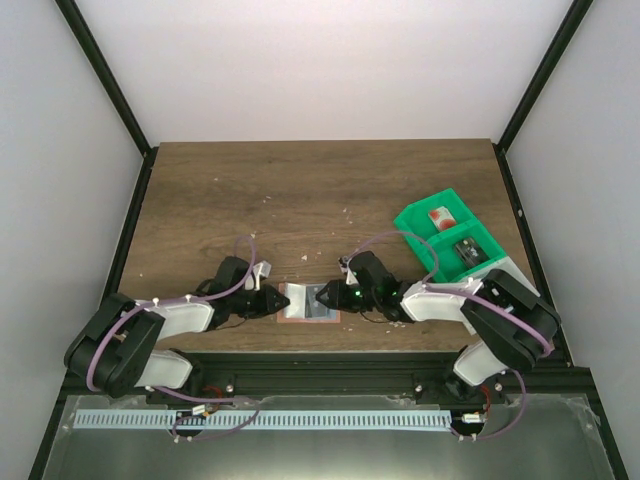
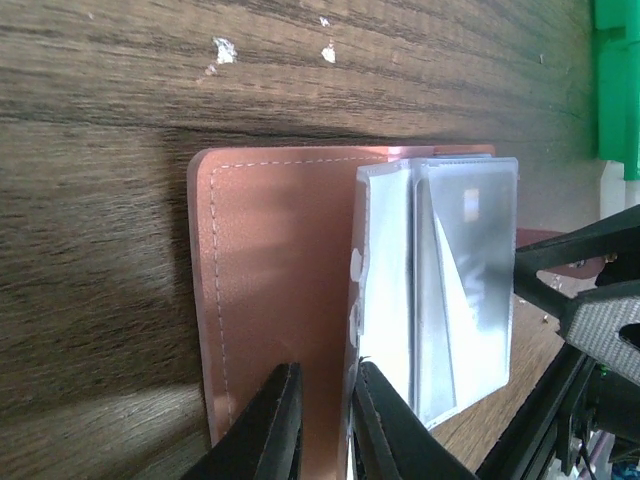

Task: Take the credit cards out of the card holder

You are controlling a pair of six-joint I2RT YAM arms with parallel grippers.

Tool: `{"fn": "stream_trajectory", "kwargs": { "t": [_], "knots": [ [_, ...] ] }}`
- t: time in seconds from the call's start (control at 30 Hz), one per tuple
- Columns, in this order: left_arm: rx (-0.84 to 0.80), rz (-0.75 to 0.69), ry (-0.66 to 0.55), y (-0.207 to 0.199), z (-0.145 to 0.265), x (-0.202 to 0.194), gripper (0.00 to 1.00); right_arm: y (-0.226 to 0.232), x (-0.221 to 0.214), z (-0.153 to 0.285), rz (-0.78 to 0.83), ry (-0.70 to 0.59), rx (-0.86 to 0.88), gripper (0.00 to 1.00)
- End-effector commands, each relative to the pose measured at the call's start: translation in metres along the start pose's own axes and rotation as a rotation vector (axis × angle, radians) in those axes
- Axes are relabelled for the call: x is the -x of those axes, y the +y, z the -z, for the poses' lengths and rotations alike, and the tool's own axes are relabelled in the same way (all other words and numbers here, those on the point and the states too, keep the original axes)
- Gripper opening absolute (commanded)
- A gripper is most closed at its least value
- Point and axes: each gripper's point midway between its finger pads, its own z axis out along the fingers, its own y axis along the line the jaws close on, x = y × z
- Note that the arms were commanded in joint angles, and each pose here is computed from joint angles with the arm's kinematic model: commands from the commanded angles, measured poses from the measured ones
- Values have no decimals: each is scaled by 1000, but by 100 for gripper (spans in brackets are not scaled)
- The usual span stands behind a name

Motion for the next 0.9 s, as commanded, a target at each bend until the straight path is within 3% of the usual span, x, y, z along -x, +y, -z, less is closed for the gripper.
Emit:
{"fn": "stream_trajectory", "kwargs": {
  "t": [0.0, 0.6, 0.87],
  "knots": [
    [-14, 13, 23, 1, -2, -8, 16, 28, 9, 6, 61, -21, 87, 41],
    [-57, 26, 51, -13, -5, -16, 15, 74, 9, 4, 90, 41, 301, 42],
    [-32, 13, -8, -17, 6, -7, 16, 75, 12, -13, 73, 66, 313, 42]
  ]
}}
